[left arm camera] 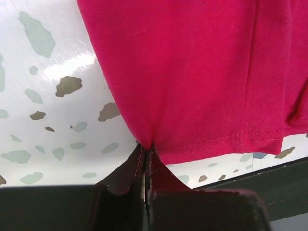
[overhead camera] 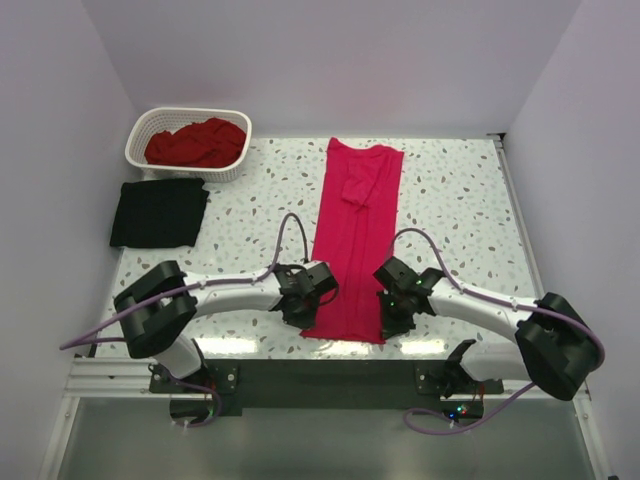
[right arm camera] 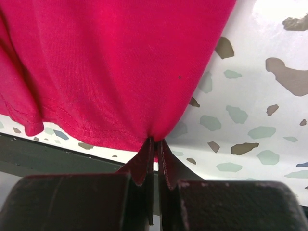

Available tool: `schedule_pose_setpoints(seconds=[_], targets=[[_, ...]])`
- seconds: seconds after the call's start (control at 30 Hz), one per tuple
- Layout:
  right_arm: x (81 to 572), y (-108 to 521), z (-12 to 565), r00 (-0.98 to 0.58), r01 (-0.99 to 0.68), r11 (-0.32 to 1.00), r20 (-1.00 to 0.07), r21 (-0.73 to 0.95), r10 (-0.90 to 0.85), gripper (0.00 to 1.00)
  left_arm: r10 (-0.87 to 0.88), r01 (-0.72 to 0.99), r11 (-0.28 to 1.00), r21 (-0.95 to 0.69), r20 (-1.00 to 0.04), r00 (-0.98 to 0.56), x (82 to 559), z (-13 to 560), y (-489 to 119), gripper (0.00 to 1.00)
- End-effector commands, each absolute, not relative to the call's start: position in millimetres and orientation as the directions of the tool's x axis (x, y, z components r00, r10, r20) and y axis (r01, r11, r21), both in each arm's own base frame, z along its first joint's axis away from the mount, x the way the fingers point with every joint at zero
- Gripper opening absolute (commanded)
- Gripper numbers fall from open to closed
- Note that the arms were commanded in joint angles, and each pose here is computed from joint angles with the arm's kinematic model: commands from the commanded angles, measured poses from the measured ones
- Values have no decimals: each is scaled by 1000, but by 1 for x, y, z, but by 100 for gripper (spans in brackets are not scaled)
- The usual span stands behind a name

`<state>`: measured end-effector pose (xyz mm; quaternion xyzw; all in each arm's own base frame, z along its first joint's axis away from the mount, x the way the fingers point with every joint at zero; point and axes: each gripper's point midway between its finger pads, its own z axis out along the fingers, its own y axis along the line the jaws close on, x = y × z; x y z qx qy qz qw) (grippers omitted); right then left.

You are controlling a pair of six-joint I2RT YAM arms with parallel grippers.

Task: Fold and stack the t-shirts
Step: Fold the tshirt

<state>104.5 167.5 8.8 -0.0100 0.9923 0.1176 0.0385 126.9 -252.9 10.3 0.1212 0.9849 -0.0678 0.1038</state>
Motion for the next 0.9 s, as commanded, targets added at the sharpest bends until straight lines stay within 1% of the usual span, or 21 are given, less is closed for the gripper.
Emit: schedule_pose_setpoints(seconds=[0.0, 0.07, 0.1, 0.17, 0.2, 0.27, 0.3, 0.37, 0.4, 0.43, 0.47, 0.5, 0.53, 0.57, 0.6, 0.73, 0.83, 0.87], targets=[[80, 155, -2, -996, -91, 978, -16, 189, -90, 0, 230, 248, 963, -103, -163, -960, 100, 1, -244, 0], [73, 158, 5, -993, -118, 970, 4, 211, -122, 0, 243, 259, 959, -118, -135, -961, 83, 1, -241, 0], [63, 157, 11, -989, -135, 965, 26, 225, -145, 0, 272, 287, 950, -125, -122, -954, 67, 3, -238, 0], [52, 158, 19, -984, -156, 957, 42, 243, -171, 0, 270, 281, 952, -124, -94, -958, 46, 5, -232, 0], [42, 157, 27, -979, -181, 949, 49, 258, -199, 0, 306, 314, 939, -140, -74, -949, 27, 8, -230, 0], [35, 157, 35, -978, -183, 946, 50, 266, -203, 0, 291, 296, 946, -133, -54, -955, 12, 12, -224, 0], [31, 153, 41, -977, -185, 945, 52, 269, -206, 0, 292, 298, 943, -150, -63, -954, 9, 19, -225, 0], [39, 157, 54, -978, -196, 941, 9, 275, -206, 0, 280, 291, 942, -168, -90, -956, 13, 30, -229, 0], [40, 157, 61, -979, -197, 942, 1, 272, -205, 0, 273, 295, 931, -212, -129, -953, 22, 47, -243, 0], [59, 162, 73, -978, -206, 945, -81, 256, -191, 0, 264, 298, 933, -202, -178, -948, 35, 53, -245, 0], [68, 164, 79, -975, -212, 946, -117, 243, -188, 0, 257, 298, 931, -210, -202, -945, 46, 59, -250, 0], [84, 169, 94, -969, -221, 945, -167, 243, -184, 0, 239, 293, 930, -221, -238, -941, 69, 69, -256, 0], [96, 168, 95, -966, -218, 953, -185, 210, -181, 0, 222, 286, 930, -232, -266, -938, 83, 74, -259, 0], [106, 169, 99, -965, -216, 955, -196, 204, -176, 0, 172, 255, 932, -257, -306, -936, 109, 87, -265, 0], [123, 167, 103, -962, -207, 957, -220, 202, -161, 0, 184, 278, 928, -249, -343, -921, 124, 92, -266, 0], [186, 167, 123, -944, -175, 966, -310, 192, -109, 0, 108, 237, 944, -229, -464, -879, 193, 114, -265, 0], [223, 165, 135, -927, -167, 968, -365, 186, -89, 0, 55, 199, 952, -233, -508, -860, 237, 118, -262, 0], [232, 164, 131, -930, -156, 972, -359, 177, -84, 0, 28, 177, 955, -237, -522, -852, 252, 121, -258, 0]])
